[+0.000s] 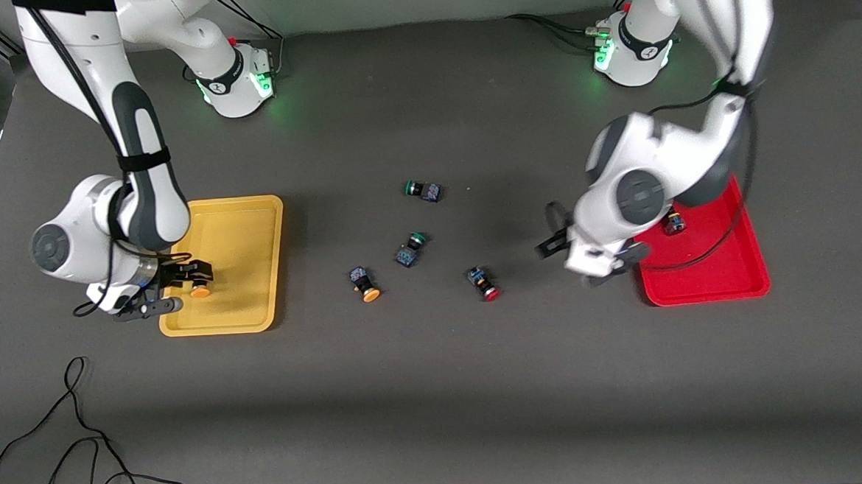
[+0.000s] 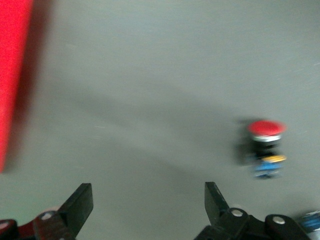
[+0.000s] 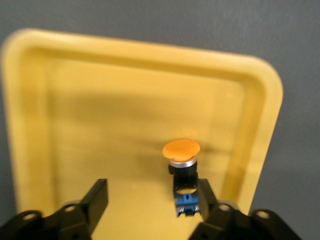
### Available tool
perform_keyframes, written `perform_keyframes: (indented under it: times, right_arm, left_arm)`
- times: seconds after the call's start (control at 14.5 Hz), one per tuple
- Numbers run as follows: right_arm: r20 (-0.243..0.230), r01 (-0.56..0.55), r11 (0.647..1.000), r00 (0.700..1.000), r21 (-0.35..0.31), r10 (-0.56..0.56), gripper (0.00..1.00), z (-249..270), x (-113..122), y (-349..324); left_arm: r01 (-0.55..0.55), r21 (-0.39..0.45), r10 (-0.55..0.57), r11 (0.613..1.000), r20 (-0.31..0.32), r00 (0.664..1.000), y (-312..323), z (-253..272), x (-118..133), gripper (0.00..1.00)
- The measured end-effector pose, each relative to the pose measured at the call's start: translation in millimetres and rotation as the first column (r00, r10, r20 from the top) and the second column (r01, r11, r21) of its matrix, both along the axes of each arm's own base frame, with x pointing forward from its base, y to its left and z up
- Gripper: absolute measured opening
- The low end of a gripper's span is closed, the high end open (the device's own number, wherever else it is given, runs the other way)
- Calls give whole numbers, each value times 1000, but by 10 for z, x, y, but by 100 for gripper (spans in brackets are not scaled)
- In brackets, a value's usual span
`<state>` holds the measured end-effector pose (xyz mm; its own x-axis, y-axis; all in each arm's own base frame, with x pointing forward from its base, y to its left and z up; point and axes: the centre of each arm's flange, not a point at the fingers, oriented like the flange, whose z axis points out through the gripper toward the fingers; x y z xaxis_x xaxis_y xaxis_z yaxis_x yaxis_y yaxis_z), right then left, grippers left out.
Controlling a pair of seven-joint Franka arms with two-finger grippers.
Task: Place red and yellow buttons in trays
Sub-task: 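Grasp another yellow button with the right gripper, red with the left gripper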
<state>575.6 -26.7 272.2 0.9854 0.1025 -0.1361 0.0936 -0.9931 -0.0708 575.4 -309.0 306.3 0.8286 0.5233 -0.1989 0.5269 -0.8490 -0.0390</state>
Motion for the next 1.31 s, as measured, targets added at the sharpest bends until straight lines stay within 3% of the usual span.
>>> perform_keyframes:
  times: [0.07, 0.28, 0.41, 0.55, 0.76, 0.97, 1.31]
  right_arm:
    - [-13, 5, 1000, 1000, -4, -5, 99, 268, 114, 71]
    - [-12, 31, 999, 999, 11, -31, 100, 1077, 331, 466]
    - [2, 60, 998, 998, 6, -60, 100, 1287, 338, 1013]
    - [17, 74, 997, 997, -19, -73, 100, 1294, 250, 1801]
    - [89, 18, 999, 996, -42, -14, 100, 1091, 65, 2841]
    - [137, -41, 998, 989, -49, 48, 100, 622, -22, 3375]
    - [221, -112, 990, 967, -89, 130, 100, -235, -193, 3625]
  left_arm:
    - [-52, -6, 52, 999, 4, 999, -206, -75, 115, 100]
    - [-164, -24, 164, 986, 7, 986, -597, -331, 351, 100]
    - [-219, -48, 220, 975, 29, 975, -820, -473, 384, 100]
    - [-237, -63, 240, 969, 40, 970, -996, -686, 331, 100]
    - [-242, -65, 245, 968, 41, 969, -1069, -949, 300, 98]
    - [-243, -70, 247, 968, 63, 967, -1047, -1113, 322, 94]
    - [-243, -75, 249, 967, 72, 966, -1047, -1195, 320, 41]
